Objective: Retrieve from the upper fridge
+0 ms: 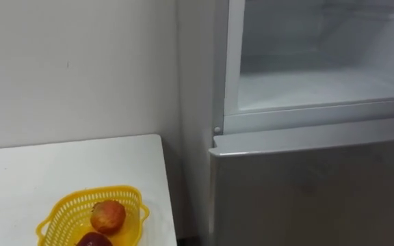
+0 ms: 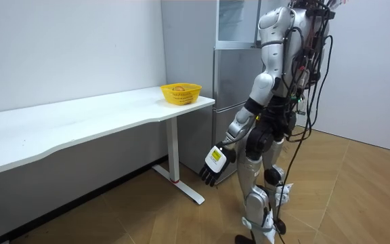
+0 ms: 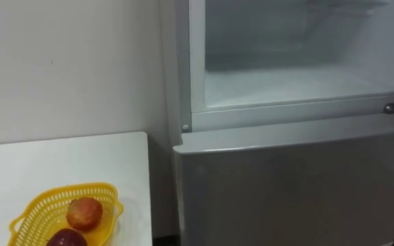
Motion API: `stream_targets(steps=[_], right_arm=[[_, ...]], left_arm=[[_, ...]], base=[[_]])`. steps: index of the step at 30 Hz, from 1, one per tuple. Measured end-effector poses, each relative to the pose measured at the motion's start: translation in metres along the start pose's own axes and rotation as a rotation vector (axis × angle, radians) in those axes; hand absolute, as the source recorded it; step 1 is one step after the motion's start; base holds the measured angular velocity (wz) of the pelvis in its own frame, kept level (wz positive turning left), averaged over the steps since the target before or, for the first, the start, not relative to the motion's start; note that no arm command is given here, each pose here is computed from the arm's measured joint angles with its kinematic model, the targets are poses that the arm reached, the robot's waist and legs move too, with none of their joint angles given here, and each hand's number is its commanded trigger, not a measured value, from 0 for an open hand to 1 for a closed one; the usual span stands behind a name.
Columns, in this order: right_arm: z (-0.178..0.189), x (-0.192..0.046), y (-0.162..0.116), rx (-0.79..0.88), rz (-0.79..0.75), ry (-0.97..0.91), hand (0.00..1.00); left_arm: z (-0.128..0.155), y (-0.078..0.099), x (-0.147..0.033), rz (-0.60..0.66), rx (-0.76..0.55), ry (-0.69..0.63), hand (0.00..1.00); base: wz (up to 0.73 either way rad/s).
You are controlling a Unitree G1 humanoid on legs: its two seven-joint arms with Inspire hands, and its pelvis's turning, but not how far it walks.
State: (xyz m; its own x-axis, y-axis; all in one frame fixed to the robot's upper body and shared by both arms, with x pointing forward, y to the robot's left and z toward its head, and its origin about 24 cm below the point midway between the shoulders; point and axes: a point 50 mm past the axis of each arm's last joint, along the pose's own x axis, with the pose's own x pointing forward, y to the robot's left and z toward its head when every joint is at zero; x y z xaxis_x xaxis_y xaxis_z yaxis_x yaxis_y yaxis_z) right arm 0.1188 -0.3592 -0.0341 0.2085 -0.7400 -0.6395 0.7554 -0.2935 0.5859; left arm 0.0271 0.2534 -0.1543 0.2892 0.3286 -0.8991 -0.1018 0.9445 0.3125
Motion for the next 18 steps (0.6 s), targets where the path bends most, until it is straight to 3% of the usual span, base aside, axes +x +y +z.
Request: stream_targets(steps=[4, 10, 18], right_arm=[[0.02, -0.018, 0.035, -0.086, 0.107, -0.172, 0.0], [0.046, -0.059, 0.091, -0.078, 0.32, -0.354, 0.0], [0.069, -0.1, 0.12, -0.069, 0.422, -0.648, 0.0]], left_arm=[[0.001, 0.0, 0.0, 0.002, 0.046, -0.018, 0.0], [0.005, 0.003, 0.0, 0.008, 0.072, -0.046, 0.0], [-0.005, 0.008, 0.001, 0.026, 0.078, -0.018, 0.0]], base=[[-0.01], [-0.03], [0.02]])
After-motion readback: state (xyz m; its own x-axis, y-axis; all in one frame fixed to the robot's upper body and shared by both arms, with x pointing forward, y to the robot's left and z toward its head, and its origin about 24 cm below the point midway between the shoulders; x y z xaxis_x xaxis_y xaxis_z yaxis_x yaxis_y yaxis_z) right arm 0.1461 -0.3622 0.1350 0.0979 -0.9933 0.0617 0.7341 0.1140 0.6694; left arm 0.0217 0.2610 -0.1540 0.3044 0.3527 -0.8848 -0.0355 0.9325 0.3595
